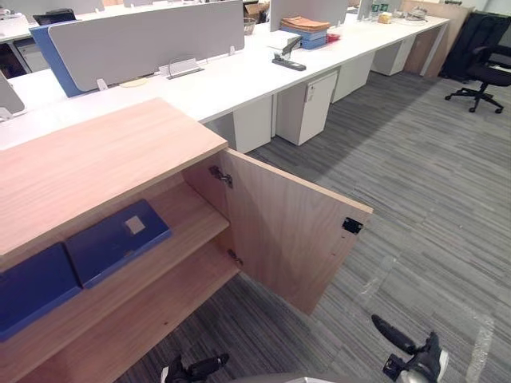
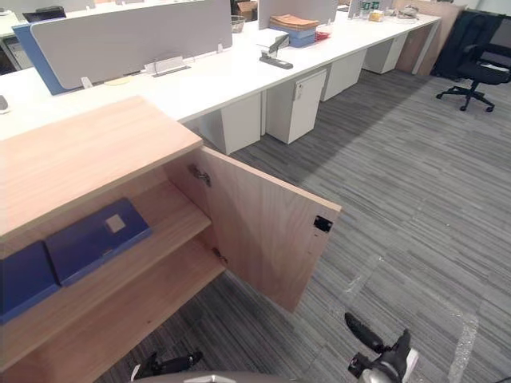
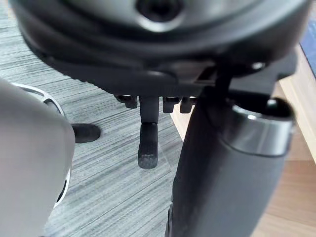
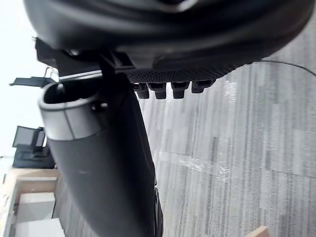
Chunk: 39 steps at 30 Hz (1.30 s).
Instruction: Walk over to the cabinet, pick up the folder, carry it to the office cabinet, place the folder inside the office cabinet, then close the office cabinet door
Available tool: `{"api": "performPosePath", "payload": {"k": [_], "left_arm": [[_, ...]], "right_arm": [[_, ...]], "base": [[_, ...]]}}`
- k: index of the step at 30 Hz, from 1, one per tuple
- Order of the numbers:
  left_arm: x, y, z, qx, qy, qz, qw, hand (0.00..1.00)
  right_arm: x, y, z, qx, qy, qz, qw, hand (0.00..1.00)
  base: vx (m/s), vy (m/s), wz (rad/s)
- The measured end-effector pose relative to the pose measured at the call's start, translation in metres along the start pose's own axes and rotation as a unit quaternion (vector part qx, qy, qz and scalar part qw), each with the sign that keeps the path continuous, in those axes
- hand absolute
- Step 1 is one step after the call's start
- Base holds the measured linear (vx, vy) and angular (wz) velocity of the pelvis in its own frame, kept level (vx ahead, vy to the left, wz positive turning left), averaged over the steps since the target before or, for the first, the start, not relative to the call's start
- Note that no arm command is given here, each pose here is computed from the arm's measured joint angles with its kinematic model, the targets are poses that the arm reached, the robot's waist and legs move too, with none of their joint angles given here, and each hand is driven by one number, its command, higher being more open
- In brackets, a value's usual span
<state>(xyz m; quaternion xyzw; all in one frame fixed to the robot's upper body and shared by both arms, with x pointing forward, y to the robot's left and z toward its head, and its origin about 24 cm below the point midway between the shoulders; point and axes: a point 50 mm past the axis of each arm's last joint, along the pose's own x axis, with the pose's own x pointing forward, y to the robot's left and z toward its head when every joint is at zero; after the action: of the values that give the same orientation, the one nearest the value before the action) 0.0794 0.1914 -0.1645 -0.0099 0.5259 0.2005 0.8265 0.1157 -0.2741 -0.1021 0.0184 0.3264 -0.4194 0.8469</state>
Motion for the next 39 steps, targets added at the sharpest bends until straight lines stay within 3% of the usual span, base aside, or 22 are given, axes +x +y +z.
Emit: {"api": "performPosePath", "payload": {"k": [8,14,22,36,39], "left_arm": [[0.001,0.002,0.005,0.052,-0.017,-0.018,0.998,1.0],[0.002,0.009,0.007,0.062,-0.021,-0.019,0.998,1.0],[0.003,0.008,0.01,0.061,-0.025,-0.027,0.997,1.0],[0.003,0.007,0.013,0.072,-0.03,-0.033,0.996,1.0],[0.004,0.007,0.012,0.083,-0.028,-0.036,0.996,1.0]], "right_arm": [[0.021,0.019,0.066,-0.009,-0.096,0.031,0.995,1.0],[0.022,0.053,0.116,-0.06,-0.178,0.119,0.975,1.0],[0.008,0.094,0.138,-0.136,-0.229,0.234,0.935,1.0],[0.008,0.113,0.142,-0.253,-0.237,0.29,0.892,1.0],[0.007,0.112,0.128,-0.406,-0.258,0.31,0.82,1.0]], "base": [[-0.02,0.106,0.13],[-0.11,0.06,0.02],[0.0,0.003,0.06],[-0.02,0.01,-0.06],[-0.02,0.004,-0.08]]}}
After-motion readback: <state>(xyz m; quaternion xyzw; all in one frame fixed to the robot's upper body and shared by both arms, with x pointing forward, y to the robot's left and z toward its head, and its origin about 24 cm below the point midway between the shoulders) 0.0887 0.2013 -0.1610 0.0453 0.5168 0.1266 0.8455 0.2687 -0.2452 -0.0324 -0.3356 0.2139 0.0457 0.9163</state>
